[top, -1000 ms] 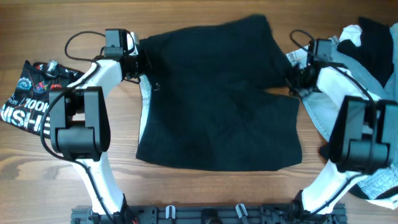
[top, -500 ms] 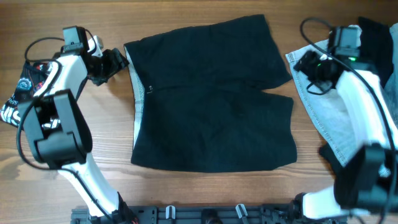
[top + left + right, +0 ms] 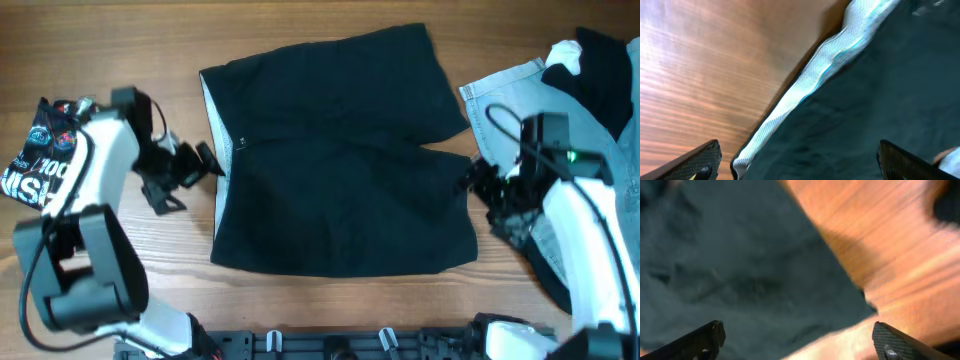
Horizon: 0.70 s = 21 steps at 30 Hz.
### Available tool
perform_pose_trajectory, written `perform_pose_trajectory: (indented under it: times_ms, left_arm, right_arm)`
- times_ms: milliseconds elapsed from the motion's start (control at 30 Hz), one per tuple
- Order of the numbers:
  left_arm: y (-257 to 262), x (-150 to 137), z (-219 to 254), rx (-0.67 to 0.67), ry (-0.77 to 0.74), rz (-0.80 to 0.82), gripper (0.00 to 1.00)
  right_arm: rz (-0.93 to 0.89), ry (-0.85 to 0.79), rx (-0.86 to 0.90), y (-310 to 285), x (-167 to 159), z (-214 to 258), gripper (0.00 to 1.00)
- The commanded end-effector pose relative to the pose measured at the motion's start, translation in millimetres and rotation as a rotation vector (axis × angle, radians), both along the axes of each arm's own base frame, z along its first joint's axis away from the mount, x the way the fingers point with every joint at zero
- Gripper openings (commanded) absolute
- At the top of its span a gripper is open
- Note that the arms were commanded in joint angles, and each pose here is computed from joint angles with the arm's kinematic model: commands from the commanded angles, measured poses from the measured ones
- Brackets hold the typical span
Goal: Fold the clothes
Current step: 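Grasp the bottom leg hems with both grippers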
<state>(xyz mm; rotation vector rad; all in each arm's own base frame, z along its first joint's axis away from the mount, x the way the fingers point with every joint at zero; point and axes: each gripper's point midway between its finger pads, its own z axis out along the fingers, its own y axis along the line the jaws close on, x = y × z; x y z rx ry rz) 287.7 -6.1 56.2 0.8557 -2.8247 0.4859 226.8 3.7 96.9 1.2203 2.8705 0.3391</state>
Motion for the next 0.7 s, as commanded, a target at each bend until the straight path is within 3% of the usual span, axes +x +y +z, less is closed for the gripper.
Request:
perform_pose_trajectory:
  times_ms: [0, 100, 233, 300, 367, 433, 500, 533, 567, 633, 667]
  left_arm:
    - [-9.7, -37.5, -6.4, 0.001, -0.018, 0.098, 1.00]
    - [-19.3, -67.4, -24.6, 0.003, -0.001, 0.124, 1.00]
    - [-33.6, -102.7, -58.6, 0.008, 0.070, 0.144, 0.95]
    - [-37.9, -109.9, -70.2, 0.010, 0.064, 0.134, 0.84]
    - [-41.4, -111.9, -79.3, 0.011, 0.048, 0.139, 0.54]
    - [-41.8, -110.1, -80.2, 0.010, 0.039, 0.142, 0.34]
    - [-43.0, -114.6, -79.5, 0.006, 0.065, 0.160, 0.27]
    - [-45.7, -118.1, -78.3, -0.010, 0.082, 0.162, 0.28]
    - [-50.0, -122.4, -76.2, -0.034, 0.103, 0.164, 0.44]
    - [-55.1, -132.9, -72.7, -0.061, 0.151, 0.167, 0.56]
    - [-55.5, -139.7, -71.5, -0.060, 0.181, 0.168, 0.67]
  right_arm:
    - [-0.078, 0.050, 0.137, 25.1, -34.2, -13.9, 1.00]
    - [-0.144, 0.127, 0.166, 33.2, -67.5, -39.6, 1.00]
    - [-0.167, 0.156, 0.258, 50.2, -86.9, -66.2, 1.00]
    - [-0.170, 0.163, 0.258, 50.7, -90.3, -70.7, 1.00]
    - [-0.168, 0.151, 0.257, 50.3, -87.9, -71.5, 1.00]
    - [-0.174, 0.146, 0.256, 50.0, -86.1, -71.6, 1.00]
    - [-0.180, 0.142, 0.256, 49.8, -84.7, -71.7, 1.00]
    - [-0.186, 0.140, 0.256, 49.7, -84.0, -71.7, 1.00]
    - [-0.188, 0.135, 0.256, 49.5, -82.6, -71.8, 0.99]
    - [-0.187, 0.128, 0.256, 49.2, -80.9, -71.9, 0.99]
    - [-0.186, 0.127, 0.256, 49.2, -80.9, -71.9, 1.00]
